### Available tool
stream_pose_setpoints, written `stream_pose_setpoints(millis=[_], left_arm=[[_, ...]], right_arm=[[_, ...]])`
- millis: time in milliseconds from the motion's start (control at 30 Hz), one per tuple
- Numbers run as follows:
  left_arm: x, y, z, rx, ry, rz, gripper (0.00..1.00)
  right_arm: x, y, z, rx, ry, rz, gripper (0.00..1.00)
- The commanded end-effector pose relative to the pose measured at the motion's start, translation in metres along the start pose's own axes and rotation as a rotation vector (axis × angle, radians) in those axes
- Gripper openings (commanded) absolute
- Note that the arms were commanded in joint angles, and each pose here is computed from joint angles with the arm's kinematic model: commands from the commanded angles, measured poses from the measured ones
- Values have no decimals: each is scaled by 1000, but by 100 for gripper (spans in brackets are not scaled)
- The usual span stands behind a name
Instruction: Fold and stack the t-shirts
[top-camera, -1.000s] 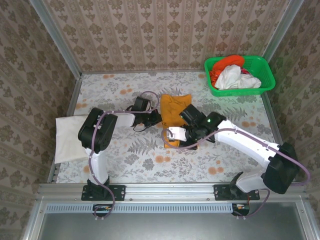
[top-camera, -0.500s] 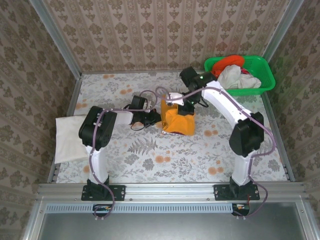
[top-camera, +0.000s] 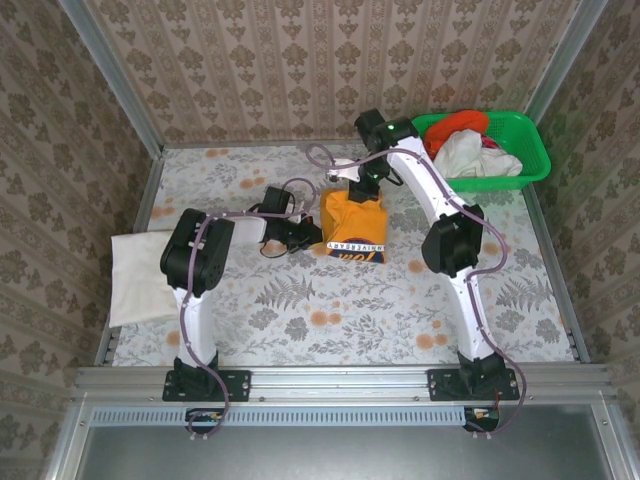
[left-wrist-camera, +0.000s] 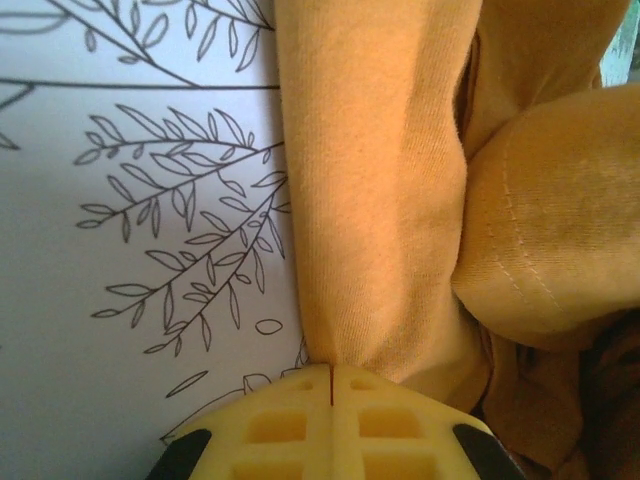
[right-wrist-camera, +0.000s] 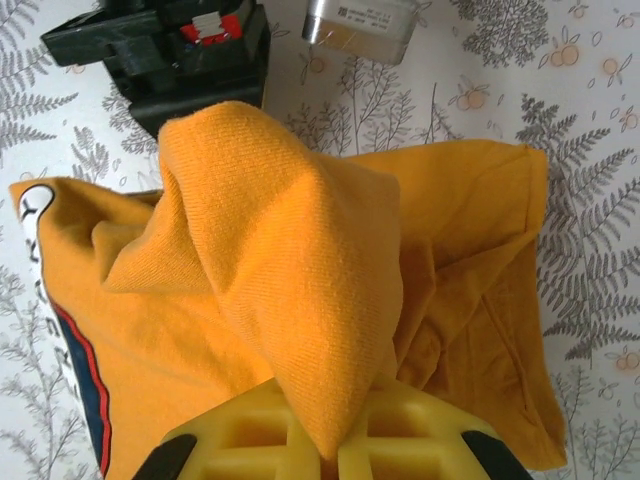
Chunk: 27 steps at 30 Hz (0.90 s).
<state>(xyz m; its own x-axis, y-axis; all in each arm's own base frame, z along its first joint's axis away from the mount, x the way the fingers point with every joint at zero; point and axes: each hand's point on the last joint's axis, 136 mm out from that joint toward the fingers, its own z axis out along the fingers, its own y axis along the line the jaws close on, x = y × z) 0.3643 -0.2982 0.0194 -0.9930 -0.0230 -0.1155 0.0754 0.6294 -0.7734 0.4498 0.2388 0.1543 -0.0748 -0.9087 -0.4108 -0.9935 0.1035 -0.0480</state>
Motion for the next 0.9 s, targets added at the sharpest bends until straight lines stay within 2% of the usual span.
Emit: stream_pose_setpoints(millis=[0, 500, 533, 567, 633, 700, 733, 867], left_arm=[[59, 83, 25, -227, 155, -132, 0], [53, 91, 21, -209, 130, -162, 0], [53, 91, 21, -209, 129, -164, 0], [53, 91, 21, -209, 127, -169, 0], [53, 91, 19, -208, 124, -173, 0], [52, 89, 17, -206, 117, -175, 0], [51, 88, 15, -202, 111, -174, 0], [41, 79, 9, -177, 64, -175, 0]], right_arm=[[-9, -7, 6, 2, -45, 12, 0], [-5, -49, 71, 62, -85, 76, 1], [-3, -53, 76, 77, -79, 84, 5], [0, -59, 80, 99, -68, 96, 14], [3, -70, 86, 141, -56, 111, 33], [1, -81, 80, 199, -60, 124, 59], [-3, -86, 73, 228, -73, 132, 65], [-17, -105, 41, 361, -167, 179, 74]])
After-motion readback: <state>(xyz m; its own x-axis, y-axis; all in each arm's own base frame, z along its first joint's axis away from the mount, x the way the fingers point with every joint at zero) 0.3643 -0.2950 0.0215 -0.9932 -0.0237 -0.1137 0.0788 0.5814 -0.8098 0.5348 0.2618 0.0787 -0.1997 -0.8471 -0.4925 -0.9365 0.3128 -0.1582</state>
